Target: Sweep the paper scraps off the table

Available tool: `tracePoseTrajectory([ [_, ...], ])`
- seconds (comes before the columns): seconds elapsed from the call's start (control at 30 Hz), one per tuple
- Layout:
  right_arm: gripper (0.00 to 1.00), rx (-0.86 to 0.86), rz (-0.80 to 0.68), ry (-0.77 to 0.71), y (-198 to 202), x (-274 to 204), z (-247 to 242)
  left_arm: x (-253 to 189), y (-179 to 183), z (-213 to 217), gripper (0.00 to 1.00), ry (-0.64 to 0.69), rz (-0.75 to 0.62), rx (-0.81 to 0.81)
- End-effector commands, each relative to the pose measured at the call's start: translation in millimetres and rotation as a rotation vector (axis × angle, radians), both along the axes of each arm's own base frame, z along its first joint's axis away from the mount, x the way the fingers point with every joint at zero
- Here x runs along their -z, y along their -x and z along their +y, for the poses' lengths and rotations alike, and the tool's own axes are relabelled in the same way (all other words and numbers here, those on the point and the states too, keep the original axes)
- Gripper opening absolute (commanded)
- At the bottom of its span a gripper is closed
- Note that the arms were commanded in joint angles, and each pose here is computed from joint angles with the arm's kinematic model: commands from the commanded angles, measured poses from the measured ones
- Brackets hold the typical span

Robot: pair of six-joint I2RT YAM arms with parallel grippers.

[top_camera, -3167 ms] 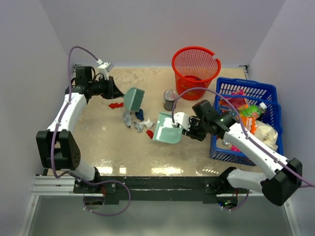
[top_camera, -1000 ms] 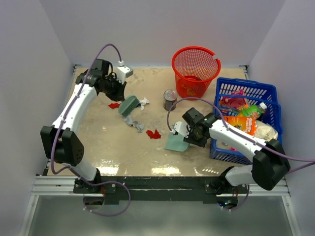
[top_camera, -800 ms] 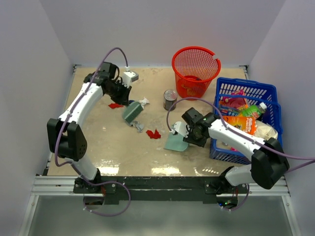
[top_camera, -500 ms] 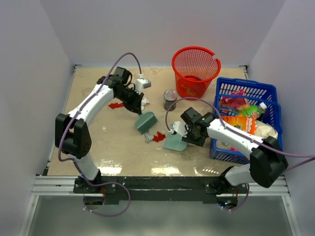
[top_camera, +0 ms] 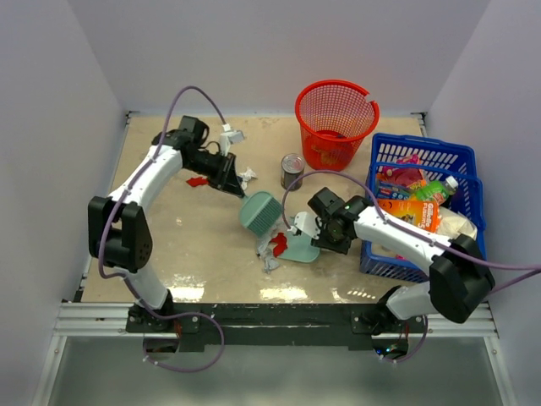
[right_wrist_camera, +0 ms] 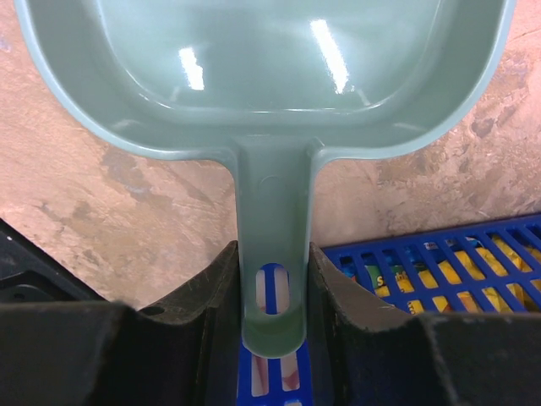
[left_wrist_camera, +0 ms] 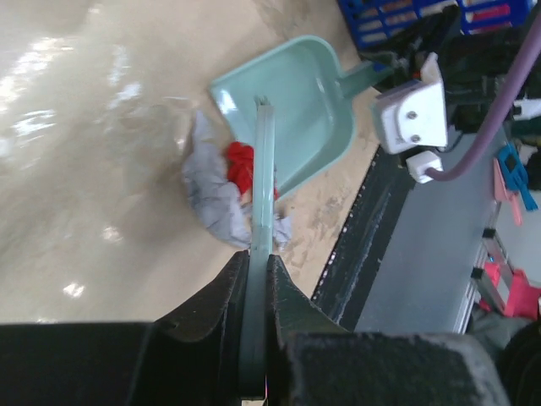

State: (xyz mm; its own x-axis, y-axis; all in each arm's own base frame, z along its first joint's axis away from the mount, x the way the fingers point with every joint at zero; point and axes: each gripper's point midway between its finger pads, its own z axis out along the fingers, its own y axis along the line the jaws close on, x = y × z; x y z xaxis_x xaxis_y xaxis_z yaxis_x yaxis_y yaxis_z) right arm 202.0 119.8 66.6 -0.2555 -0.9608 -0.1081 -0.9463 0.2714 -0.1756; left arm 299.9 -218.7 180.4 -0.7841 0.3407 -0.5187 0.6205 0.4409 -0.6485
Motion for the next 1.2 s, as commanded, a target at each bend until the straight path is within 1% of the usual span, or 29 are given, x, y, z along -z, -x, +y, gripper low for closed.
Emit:
tracePoseTrajectory([
  [0.0,0.00,-0.010,-0.001,0.002,8.4,-4.0,-6.7,-31.4,-16.1,34.3,0.00,-0.019,-0.112,-0.074],
  [0.03,0.00,-0.006,0.001,0.005,9.5,-4.5,-8.4,-22.3,-18.8,47.0,0.00,-0.115,-0.130,-0.093],
  [0.1,0.00,-0.007,0.004,0.015,11.9,-6.0,-11.4,-13.6,-21.8,59.3,0.00,-0.201,-0.173,-0.091],
  [0.13,0.00,-0.011,0.011,0.027,14.2,-7.3,-14.7,-6.4,-21.9,69.9,0.00,-0.269,-0.184,-0.103],
  [0.17,0.00,-0.017,0.015,0.030,15.7,-8.1,-15.9,-4.1,-22.7,74.7,0.00,-0.297,-0.208,-0.092],
  [0.23,0.00,-0.056,0.038,0.045,21.1,-11.1,-20.1,2.3,-19.0,85.4,0.00,-0.360,-0.212,-0.085],
  [0.3,0.00,-0.084,0.048,0.058,23.1,-12.2,-22.9,5.6,-17.3,91.8,0.00,-0.396,-0.225,-0.066],
  [0.47,0.00,-0.138,0.093,0.081,29.0,-8.4,-25.4,19.2,-2.6,99.1,0.00,-0.441,-0.181,-0.031],
  [0.63,0.00,-0.172,0.137,0.064,38.5,-6.0,-16.2,39.2,15.8,89.8,0.00,-0.428,-0.105,-0.007],
  [0.73,0.00,-0.158,0.156,0.063,42.1,-3.7,-13.5,50.2,23.3,75.7,0.00,-0.410,-0.067,0.000],
  [0.8,0.00,-0.149,0.163,0.053,43.2,-2.5,-9.1,59.5,29.4,64.0,0.00,-0.410,-0.011,-0.015],
  [0.87,0.00,-0.137,0.164,0.049,42.7,-2.1,-6.3,62.0,34.5,47.3,0.00,-0.377,0.014,0.004],
  [0.97,0.00,-0.109,0.151,0.034,36.3,-0.5,1.0,63.5,42.9,17.7,0.00,-0.305,0.055,0.059],
  [1.0,0.00,-0.104,0.151,0.032,33.3,-0.3,3.9,56.5,42.2,1.5,0.00,-0.229,0.082,0.086],
  [1.07,0.00,-0.093,0.138,0.018,28.7,-1.9,9.3,44.7,44.9,-16.6,0.00,-0.141,0.124,0.120],
  [1.1,0.00,-0.087,0.131,0.013,26.0,-3.5,11.8,28.8,41.9,-29.5,0.00,-0.054,0.139,0.144],
  [1.17,0.00,-0.084,0.124,0.007,23.7,-4.3,14.1,16.2,38.2,-36.4,0.00,-0.005,0.131,0.165],
])
